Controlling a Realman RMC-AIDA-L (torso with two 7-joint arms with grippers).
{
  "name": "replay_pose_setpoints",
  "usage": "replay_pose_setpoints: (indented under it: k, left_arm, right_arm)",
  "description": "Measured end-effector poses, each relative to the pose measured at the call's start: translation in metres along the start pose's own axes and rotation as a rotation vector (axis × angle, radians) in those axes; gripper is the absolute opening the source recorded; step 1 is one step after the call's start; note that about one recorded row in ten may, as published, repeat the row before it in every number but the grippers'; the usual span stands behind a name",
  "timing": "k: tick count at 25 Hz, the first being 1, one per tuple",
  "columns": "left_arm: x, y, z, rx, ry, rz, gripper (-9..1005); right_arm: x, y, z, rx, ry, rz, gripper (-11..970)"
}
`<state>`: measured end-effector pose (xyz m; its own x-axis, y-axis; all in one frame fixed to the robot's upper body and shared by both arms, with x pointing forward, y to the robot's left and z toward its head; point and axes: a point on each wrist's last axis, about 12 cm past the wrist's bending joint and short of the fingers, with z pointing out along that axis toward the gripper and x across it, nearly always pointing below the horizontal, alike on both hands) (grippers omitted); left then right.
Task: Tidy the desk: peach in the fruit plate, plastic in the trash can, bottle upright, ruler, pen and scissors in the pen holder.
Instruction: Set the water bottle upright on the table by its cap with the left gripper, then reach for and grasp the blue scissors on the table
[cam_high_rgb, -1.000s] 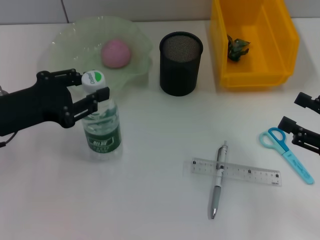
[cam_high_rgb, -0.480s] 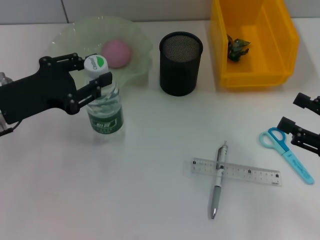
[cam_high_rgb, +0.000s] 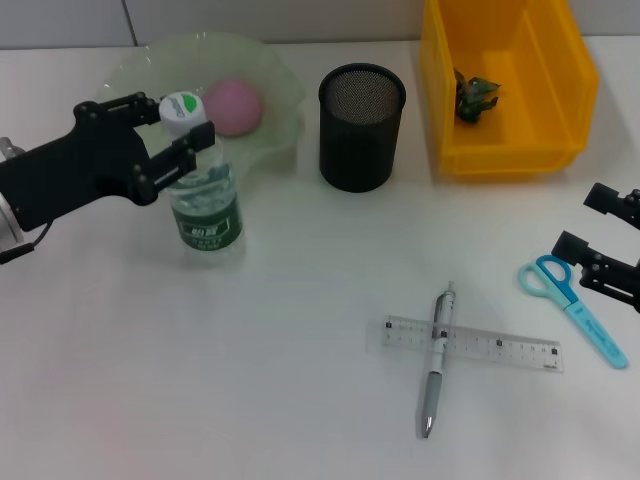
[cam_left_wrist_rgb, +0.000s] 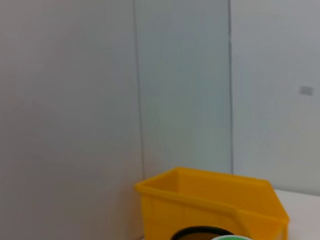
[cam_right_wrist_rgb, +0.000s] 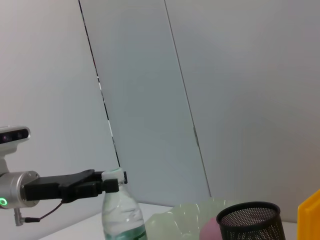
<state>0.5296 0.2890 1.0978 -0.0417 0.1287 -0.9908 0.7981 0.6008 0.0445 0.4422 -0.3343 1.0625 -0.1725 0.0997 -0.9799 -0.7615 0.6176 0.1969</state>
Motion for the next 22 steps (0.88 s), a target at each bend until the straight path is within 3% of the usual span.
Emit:
replay_pose_setpoints:
  k: [12, 17, 20, 22]
  left_arm:
    - [0.003, -0.005, -0.002, -0.001, -0.054, 0.013, 596]
    - [-0.01, -0.009, -0.014, 0.025, -0.152, 0.019, 807]
    - [-0.018, -0.012, -0.023, 0.031, -0.213, 0.03, 807]
    - [-0.023, -0.022, -0.029, 0.084, -0.275, 0.035, 807]
  right_arm:
    - [0.0, 0.0, 0.0, 0.0, 0.001, 0.0, 826]
    - [0.0, 0.001, -0.002, -0.002, -0.005, 0.001, 826]
    - [-0.003, 0.0, -0.005, 0.007, -0.025, -0.001, 826]
    - [-0.006, 0.0, -0.009, 0.01, -0.049, -0.003, 825]
